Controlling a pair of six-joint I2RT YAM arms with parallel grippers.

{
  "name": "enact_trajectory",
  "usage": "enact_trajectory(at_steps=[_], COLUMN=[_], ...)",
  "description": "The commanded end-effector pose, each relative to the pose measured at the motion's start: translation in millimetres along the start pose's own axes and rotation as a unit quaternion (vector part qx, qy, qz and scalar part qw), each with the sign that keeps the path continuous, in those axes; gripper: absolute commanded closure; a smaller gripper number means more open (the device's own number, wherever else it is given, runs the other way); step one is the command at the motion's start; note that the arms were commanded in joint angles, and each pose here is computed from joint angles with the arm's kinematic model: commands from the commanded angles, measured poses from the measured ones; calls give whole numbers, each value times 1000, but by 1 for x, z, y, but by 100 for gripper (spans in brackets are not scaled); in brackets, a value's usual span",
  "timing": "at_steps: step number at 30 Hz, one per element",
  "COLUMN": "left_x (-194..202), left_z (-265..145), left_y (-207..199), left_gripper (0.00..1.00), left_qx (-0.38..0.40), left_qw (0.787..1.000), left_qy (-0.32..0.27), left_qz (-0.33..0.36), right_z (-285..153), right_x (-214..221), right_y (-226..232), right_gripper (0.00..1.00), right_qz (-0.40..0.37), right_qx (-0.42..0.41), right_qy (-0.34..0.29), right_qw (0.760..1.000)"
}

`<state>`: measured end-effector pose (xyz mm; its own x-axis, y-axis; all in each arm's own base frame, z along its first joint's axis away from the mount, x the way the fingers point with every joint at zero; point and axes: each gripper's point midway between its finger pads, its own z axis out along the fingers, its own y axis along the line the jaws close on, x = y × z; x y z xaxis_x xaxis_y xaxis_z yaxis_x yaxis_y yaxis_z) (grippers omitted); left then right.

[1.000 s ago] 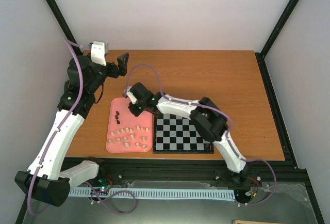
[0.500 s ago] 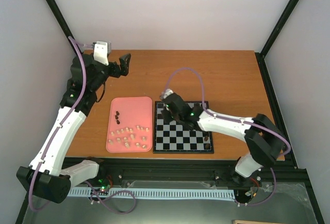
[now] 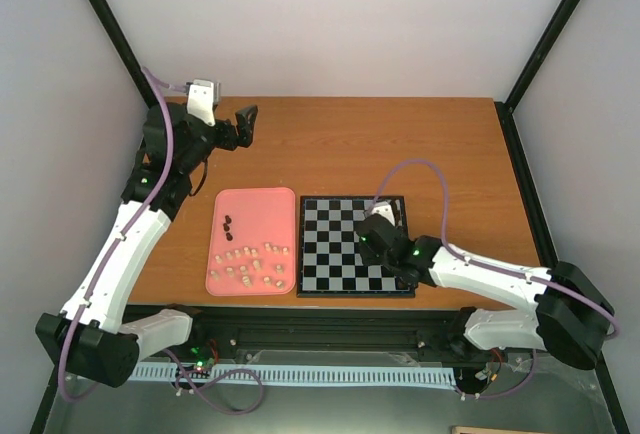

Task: Set up the chess pieces on the board
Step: Place the chess piece on the chessboard.

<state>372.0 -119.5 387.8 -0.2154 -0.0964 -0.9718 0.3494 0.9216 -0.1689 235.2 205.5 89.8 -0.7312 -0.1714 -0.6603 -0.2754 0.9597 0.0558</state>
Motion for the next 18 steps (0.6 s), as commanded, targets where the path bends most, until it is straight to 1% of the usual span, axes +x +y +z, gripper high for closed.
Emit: enact_trajectory(at_steps=[1,9,18], left_x=[-21,-19,-17], left_z=[-4,0,2], left_y=[-8,-9,-8], left_gripper=[0,0,0], left_qx=[15,18,18], left_qw=[999,999,1000], left_qy=[-29,-26,-23], left_qz=[-1,-2,-1], right_z=[-3,-2,6], right_x=[16,29,36], right_y=[-22,-36,-38], right_gripper=[93,93,93], right_qz=[42,74,88], right_qx=[38,60,68], right_qy=[11,11,10], right_qw=[998,995,994])
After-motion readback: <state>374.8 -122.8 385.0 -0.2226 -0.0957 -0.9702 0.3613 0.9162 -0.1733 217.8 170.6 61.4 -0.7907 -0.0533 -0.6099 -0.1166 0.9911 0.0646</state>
